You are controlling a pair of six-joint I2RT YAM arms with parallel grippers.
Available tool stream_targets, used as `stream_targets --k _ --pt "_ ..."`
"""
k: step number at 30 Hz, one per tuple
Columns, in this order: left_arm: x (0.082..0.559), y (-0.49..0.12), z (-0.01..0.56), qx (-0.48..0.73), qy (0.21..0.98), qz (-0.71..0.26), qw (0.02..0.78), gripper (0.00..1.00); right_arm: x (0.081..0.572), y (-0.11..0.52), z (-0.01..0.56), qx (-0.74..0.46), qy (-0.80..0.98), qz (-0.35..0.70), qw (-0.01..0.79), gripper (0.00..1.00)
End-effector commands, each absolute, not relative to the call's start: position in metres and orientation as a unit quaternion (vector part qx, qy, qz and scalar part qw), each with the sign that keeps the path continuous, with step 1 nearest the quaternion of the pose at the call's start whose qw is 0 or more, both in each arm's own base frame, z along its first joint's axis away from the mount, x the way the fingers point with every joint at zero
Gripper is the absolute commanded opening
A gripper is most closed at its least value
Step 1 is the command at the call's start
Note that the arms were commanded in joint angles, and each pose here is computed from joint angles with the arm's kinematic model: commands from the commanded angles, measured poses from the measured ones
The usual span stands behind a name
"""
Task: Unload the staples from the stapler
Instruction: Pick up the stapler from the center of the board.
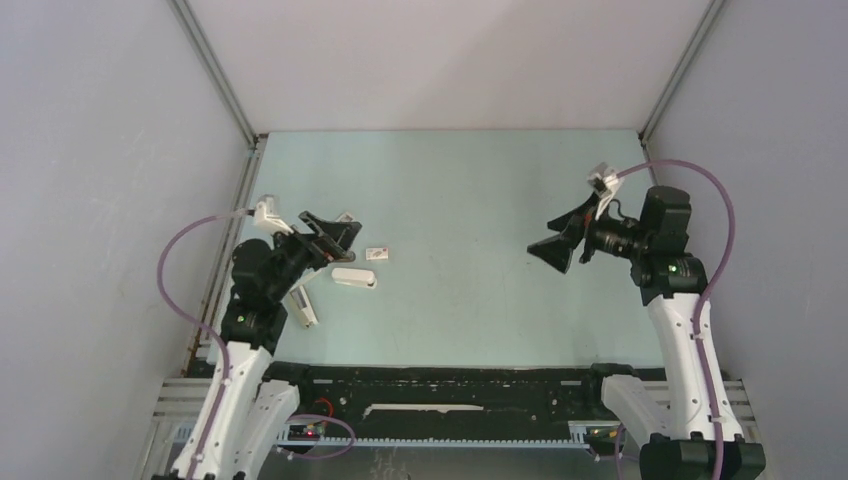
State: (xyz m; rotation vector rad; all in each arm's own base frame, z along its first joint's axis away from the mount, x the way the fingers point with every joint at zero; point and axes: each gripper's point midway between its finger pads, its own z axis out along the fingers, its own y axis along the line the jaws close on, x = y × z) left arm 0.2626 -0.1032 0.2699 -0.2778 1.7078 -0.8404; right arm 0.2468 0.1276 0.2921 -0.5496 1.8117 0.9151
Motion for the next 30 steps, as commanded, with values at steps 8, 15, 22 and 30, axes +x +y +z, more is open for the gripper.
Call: stream_targets --k 8,15,22,30 --pt "0.288 -0.103 0.179 -0.249 0.784 -0.259 0.507 1.00 0.213 0.151 0.261 -0.380 0.690 0.390 0.476 1.00" --pt "0.280 -0.090 0.146 -0.412 0.759 -0.217 0.455 0.96 0.218 0.158 0.251 -0.387 0.707 0.367 0.465 1.00" --pt "0.265 -0.084 0.131 -0.513 0.730 -0.189 0.410 0.90 0.222 0.159 0.246 -0.388 0.717 0.350 0.461 1.00" --pt "0.271 -0.096 0.112 -0.516 0.756 -0.162 0.368 0.88 0.225 0.157 0.243 -0.385 0.723 0.341 0.461 1.00"
